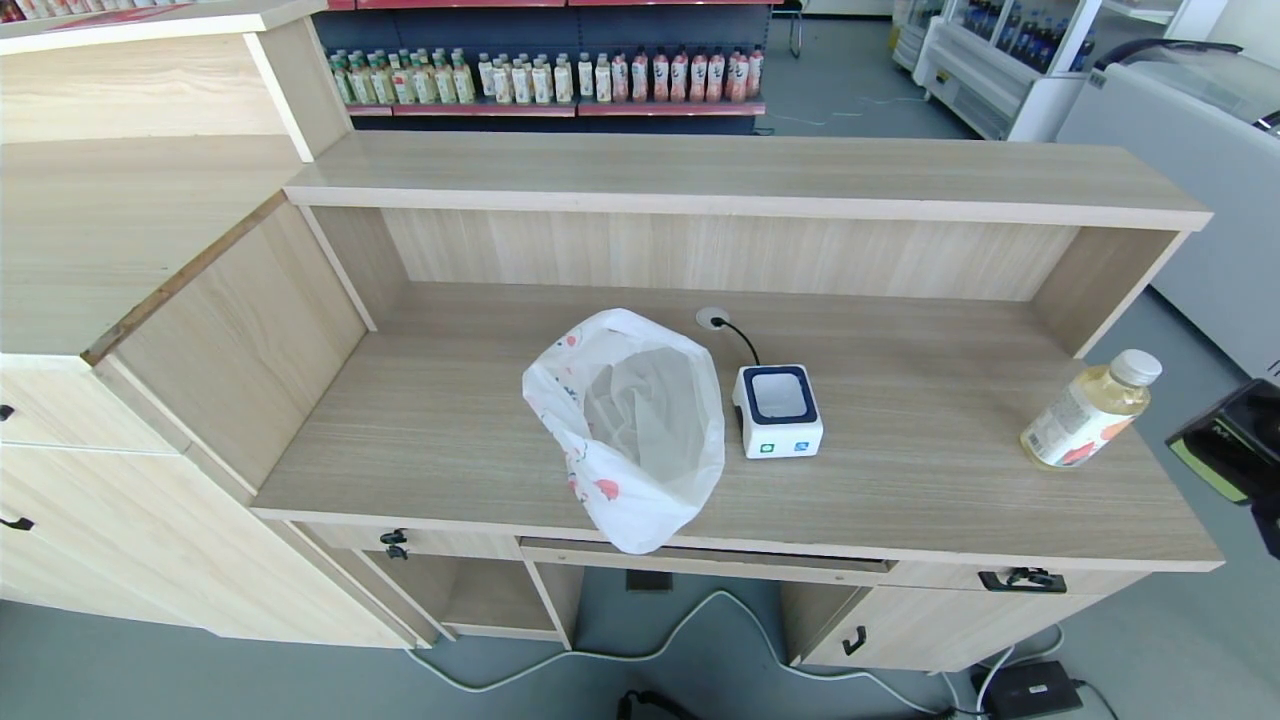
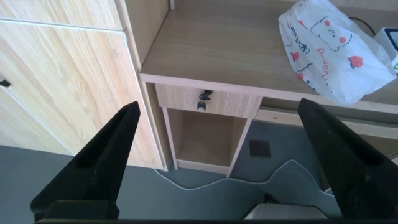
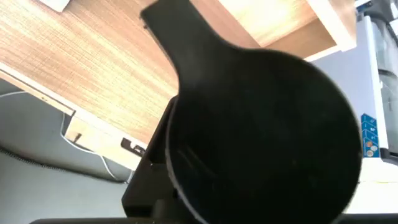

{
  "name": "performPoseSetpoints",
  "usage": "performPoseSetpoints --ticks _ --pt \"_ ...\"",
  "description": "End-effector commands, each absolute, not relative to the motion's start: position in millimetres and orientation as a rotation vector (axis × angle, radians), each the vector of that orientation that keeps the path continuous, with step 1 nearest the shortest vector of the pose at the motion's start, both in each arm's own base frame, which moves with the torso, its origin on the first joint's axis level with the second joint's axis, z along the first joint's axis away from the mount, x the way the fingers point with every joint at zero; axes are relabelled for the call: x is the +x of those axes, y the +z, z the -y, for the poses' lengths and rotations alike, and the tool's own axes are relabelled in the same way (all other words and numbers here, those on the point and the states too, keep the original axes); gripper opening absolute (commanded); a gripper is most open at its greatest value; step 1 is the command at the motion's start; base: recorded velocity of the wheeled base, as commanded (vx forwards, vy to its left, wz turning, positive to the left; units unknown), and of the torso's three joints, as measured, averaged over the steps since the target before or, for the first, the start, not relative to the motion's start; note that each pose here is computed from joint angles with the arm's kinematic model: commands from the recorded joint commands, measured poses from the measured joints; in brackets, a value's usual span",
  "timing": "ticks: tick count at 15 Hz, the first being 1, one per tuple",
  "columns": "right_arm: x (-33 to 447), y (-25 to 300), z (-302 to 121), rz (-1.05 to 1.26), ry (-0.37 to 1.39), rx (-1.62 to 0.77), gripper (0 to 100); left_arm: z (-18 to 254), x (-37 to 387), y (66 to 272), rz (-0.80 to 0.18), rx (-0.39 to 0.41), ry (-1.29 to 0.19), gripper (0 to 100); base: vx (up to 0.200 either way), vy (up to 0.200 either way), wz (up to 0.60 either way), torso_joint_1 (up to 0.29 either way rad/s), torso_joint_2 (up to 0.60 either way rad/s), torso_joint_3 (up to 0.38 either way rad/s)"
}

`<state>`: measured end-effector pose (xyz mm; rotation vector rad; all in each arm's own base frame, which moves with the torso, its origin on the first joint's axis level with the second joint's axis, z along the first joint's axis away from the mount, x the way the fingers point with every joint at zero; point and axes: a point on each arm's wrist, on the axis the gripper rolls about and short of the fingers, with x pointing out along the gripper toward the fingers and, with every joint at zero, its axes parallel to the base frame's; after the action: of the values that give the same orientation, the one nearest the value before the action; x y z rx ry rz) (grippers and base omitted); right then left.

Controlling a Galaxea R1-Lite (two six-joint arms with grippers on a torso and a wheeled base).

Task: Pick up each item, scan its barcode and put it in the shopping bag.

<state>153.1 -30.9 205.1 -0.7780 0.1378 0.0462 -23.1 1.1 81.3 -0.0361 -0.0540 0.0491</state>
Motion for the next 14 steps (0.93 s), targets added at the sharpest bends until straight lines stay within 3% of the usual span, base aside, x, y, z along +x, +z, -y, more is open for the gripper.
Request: performPoseSetpoints --ticks 1,6,8,10,14 --pt "156.3 203.3 31.5 -0.142 0.064 -0.754 0 -1.1 -23.1 81.2 0.055 -0.037 0.05 100 0.0 0.0 0.0 0.0 0.0 0.0" --pt "184.1 216.1 16.4 -0.097 0.176 -0.606 0 -1.1 -23.1 81.2 0.055 -0.037 0.05 100 0.0 0.0 0.6 0.002 0.0 0.002" --pt "229.0 228.5 3.4 -0.106 0.166 -0.5 0 -1.1 -23.1 81.2 0.055 -0.037 0.05 100 0.0 0.0 0.6 0.005 0.0 0.0" --pt "274.8 218.8 -5.4 -0.164 0.202 -0.319 0 -1.1 -23.1 81.2 0.055 -0.035 0.05 100 0.0 0.0 0.6 0.0 0.0 0.0" --pt "331.6 204.0 -27.1 -0.233 0.283 0.141 0 -1.1 -23.1 81.2 0.055 -0.037 0.05 100 0.0 0.0 0.0 0.0 0.0 0.0"
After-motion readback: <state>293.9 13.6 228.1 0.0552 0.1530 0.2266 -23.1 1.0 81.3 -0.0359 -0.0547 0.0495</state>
